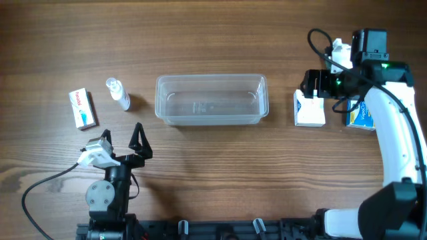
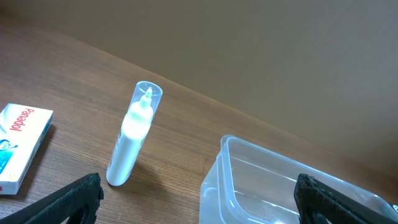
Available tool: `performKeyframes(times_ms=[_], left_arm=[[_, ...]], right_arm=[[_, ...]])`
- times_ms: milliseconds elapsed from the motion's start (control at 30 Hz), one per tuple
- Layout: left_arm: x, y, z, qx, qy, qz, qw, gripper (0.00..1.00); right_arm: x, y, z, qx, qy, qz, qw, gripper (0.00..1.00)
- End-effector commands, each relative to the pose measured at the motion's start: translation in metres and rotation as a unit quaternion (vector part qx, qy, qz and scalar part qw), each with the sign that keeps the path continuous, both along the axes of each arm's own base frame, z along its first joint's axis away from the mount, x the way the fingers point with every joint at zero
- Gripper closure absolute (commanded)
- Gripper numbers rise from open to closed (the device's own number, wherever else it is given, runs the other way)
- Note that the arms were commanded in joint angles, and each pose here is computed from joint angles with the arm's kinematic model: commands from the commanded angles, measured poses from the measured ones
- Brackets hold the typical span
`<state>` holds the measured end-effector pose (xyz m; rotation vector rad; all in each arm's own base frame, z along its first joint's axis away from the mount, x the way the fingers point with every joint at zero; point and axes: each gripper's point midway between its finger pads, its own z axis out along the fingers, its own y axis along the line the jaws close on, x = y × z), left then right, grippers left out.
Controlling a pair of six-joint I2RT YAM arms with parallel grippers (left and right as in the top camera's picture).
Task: Pack container
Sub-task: 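Lower the right gripper and grasp the white Hansaplast box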
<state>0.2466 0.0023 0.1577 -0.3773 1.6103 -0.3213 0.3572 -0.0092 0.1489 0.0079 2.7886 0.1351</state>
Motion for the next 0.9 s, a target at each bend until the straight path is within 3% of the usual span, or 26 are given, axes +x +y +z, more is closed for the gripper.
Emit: performKeyframes(times_ms=[0,100,233,400,867], left_arm=[[0.0,0.003,0.0,0.01,-0.002,0.007,1.0,0.0],[0.0,0.003,0.0,0.011,-0.002,0.007,1.0,0.0],[0.0,0.003,0.0,0.01,-0.001,0.007,1.0,0.0],[0.0,0.003,0.0,0.01,-0.001,0.007,1.0,0.0],[0.0,0.003,0.0,0.01,-0.001,0.007,1.0,0.0]], right_arm=[[0.001,-0.022,-0.024,-0.052,0.044,-0.025,0.997,0.0],[0.011,-0.022,-0.03,-0.033,0.038,-0.08,0.996,0.0],[-0.008,-0.022,-0.072,-0.06,0.106,-0.009,0.992,0.0],[-0.01,-0.017,-0.104,-0.05,0.147,0.002,0.988,0.0],[0.0,-0.006,-0.117,-0.081,0.144,0.026,0.986,0.0]])
